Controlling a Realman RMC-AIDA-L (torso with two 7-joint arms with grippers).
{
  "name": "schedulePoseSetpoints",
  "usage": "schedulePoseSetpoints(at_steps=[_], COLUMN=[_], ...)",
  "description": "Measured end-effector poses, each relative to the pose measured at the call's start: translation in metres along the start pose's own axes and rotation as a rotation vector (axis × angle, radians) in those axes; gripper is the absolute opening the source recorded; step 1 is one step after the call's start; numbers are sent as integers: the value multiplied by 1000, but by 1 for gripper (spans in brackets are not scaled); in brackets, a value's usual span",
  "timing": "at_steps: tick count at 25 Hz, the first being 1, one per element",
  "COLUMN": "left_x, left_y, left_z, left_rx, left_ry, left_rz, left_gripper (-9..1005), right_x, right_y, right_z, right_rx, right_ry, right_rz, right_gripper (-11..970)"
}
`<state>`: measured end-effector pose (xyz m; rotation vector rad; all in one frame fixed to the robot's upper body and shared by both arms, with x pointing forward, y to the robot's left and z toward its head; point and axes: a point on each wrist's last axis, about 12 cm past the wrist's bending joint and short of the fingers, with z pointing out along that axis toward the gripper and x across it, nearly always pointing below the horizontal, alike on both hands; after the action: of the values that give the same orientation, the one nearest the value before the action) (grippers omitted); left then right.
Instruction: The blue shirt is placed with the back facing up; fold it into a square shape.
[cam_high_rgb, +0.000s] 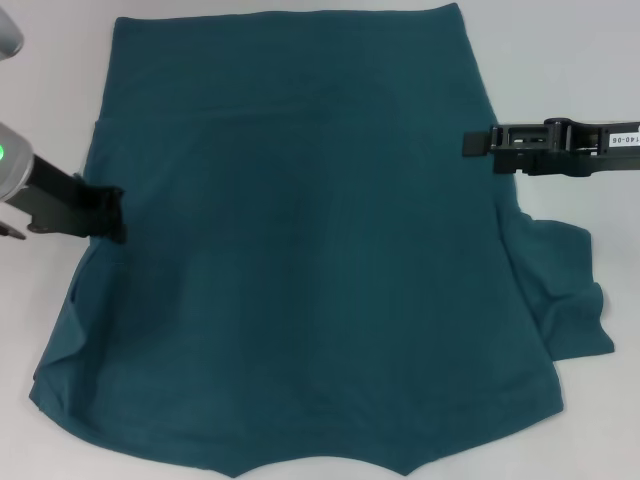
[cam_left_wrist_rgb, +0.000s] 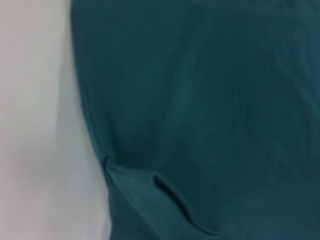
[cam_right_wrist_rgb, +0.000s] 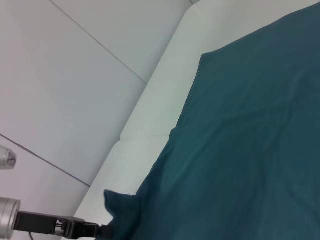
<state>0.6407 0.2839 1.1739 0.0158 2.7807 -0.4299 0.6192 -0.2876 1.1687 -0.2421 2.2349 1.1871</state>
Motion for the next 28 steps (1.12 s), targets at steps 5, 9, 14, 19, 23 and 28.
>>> schedulePoseSetpoints(at_steps=[5, 9, 14, 19, 23, 28], left_x=[-4, -5, -2, 2, 3, 11], left_y=[-12, -13, -12, -8, -9, -10], left_z=[8, 12, 20, 23, 23, 7], left_rx=[12, 22, 24, 26, 41, 209], left_ry=[1, -6, -3, -2, -18, -131], left_rz=[2, -9, -4, 19, 42, 134], left_gripper=[3, 20, 63, 106, 140, 260], right_x=[0, 1, 2, 3, 3, 3], right_y=[0, 0, -1, -1, -2, -2], right_z=[0, 0, 0, 0, 0, 0], right_rx=[0, 0, -3, -1, 2, 3], right_ry=[0, 1, 3, 6, 5, 5], right_rz=[0, 2, 7, 11, 10, 2], right_gripper=[941, 942, 942, 941, 941, 942])
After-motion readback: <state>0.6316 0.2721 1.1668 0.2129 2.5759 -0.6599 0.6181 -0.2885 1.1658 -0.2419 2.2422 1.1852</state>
